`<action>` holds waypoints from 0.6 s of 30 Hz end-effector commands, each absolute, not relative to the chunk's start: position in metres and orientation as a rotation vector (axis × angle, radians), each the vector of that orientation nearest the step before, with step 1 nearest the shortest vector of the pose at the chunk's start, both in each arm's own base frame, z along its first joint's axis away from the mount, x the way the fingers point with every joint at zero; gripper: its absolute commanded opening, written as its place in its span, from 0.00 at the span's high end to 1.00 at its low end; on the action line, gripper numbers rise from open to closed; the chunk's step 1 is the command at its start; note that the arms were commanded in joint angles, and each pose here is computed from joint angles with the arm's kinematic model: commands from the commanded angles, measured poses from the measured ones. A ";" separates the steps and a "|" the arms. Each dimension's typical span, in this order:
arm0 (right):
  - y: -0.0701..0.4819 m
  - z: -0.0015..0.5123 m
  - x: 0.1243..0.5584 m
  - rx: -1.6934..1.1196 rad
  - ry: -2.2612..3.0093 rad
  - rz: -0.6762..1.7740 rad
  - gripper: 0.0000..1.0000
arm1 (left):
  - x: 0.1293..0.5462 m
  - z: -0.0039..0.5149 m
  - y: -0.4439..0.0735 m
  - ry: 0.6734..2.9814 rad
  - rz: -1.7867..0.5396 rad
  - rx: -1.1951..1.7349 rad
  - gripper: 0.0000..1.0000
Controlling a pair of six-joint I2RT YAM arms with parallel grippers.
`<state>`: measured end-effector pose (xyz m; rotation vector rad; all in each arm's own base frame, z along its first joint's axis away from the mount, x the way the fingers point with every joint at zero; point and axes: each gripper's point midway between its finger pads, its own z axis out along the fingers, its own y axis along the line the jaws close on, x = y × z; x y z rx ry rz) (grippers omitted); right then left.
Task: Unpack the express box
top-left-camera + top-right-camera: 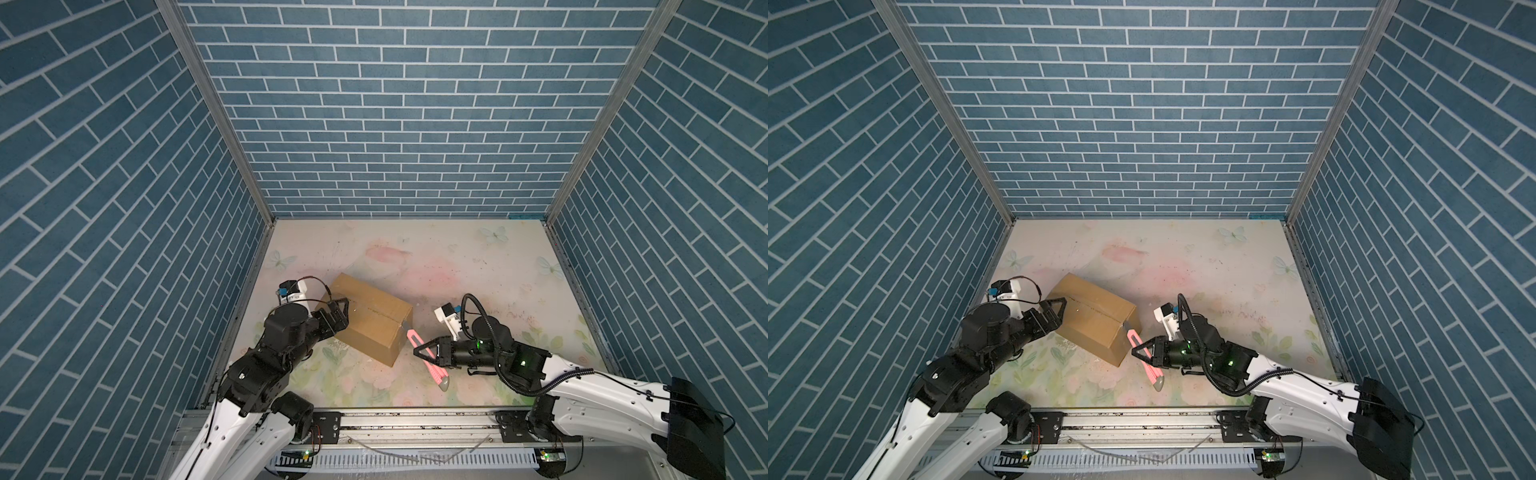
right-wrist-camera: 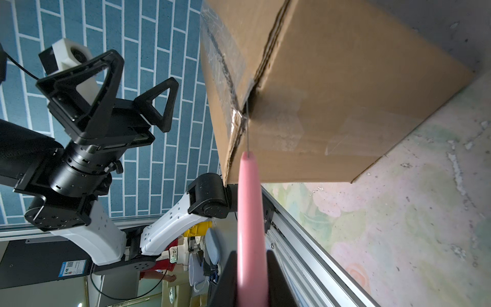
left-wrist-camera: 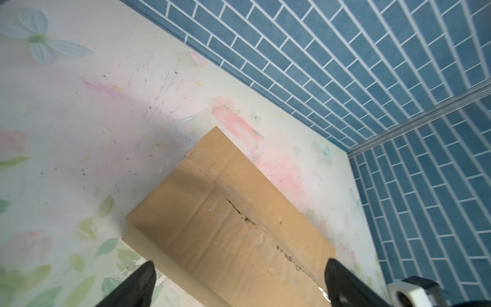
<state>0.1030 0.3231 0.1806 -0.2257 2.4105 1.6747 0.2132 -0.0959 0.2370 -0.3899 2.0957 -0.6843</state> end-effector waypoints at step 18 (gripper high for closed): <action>0.328 0.181 0.099 -0.235 2.417 1.711 1.00 | 0.192 0.211 -0.188 2.114 -0.834 -0.357 0.00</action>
